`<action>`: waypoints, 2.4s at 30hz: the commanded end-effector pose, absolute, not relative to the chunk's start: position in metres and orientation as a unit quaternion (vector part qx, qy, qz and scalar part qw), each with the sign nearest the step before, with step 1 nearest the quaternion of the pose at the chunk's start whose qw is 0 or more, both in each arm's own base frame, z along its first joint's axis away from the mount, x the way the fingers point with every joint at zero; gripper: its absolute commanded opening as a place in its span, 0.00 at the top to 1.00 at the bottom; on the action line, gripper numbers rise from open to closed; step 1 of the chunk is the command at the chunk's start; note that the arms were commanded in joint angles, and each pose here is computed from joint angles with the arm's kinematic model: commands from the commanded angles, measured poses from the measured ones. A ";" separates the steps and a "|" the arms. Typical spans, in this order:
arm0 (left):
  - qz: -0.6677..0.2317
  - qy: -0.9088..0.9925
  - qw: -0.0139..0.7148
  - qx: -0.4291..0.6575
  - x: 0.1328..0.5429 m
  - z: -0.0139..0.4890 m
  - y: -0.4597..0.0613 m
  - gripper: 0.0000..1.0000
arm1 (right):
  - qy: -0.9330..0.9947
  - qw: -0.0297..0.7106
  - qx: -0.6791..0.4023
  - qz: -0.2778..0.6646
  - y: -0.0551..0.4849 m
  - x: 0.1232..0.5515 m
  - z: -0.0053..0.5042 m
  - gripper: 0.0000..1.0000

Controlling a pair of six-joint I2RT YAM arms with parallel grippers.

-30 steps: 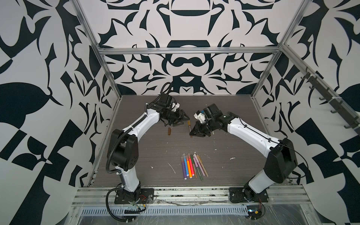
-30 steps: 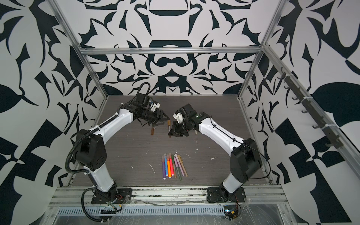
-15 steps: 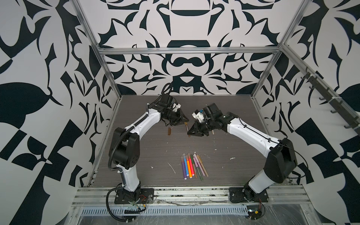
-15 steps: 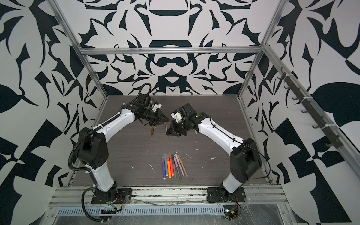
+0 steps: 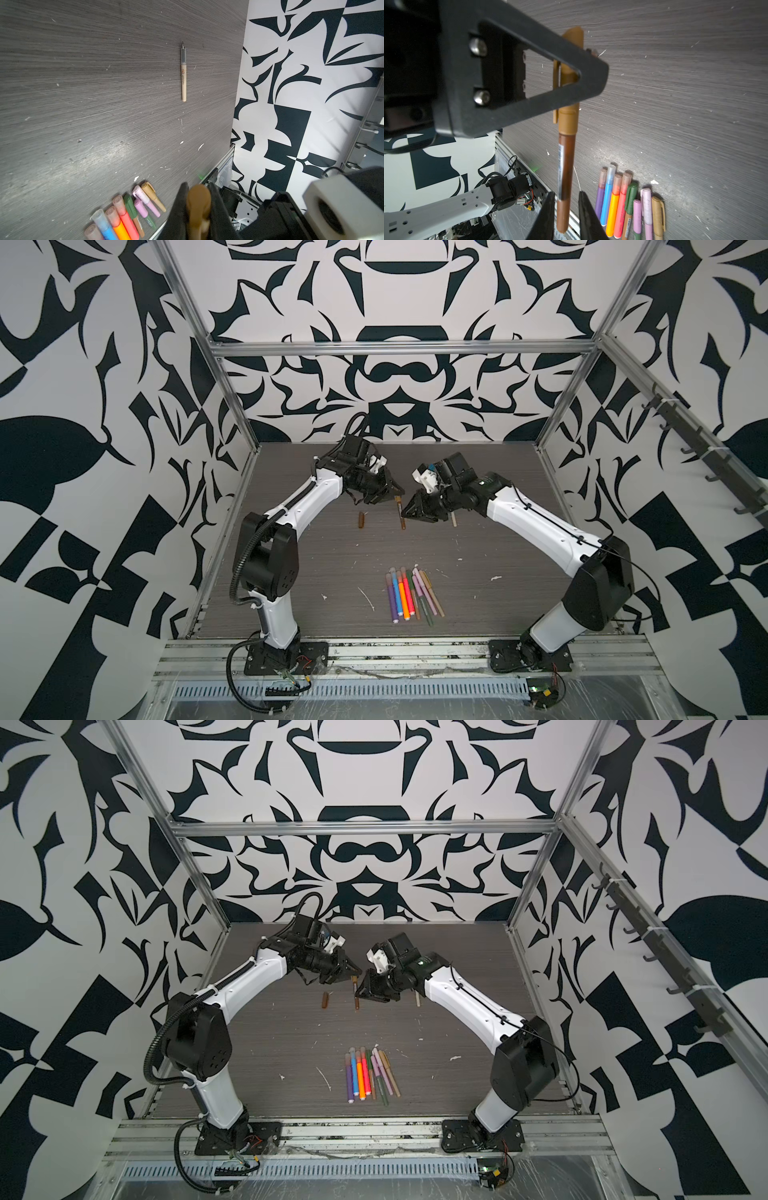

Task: Remove pen caps from pens
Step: Open the pen cap on the pen, then place the pen at the center of the table, then place the pen cap at the center of the table.

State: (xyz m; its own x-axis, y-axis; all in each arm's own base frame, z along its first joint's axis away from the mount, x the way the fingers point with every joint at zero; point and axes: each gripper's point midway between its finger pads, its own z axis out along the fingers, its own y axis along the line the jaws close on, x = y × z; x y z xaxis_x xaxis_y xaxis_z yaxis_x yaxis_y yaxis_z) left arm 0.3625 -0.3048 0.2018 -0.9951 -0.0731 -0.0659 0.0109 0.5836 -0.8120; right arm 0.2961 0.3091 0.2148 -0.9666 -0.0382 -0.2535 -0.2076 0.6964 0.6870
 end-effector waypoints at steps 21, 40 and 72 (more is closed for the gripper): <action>-0.447 0.886 0.062 -0.107 0.436 0.198 -0.266 1.00 | 0.911 0.085 -0.090 0.394 0.322 0.276 0.206 1.00; -0.217 0.970 0.066 -0.087 0.443 0.122 -0.151 1.00 | 0.945 0.125 -0.029 0.300 0.252 0.265 0.188 1.00; -0.214 0.975 -0.026 -0.049 0.385 0.035 -0.165 0.81 | 0.957 0.150 0.082 0.233 0.091 0.425 0.126 1.00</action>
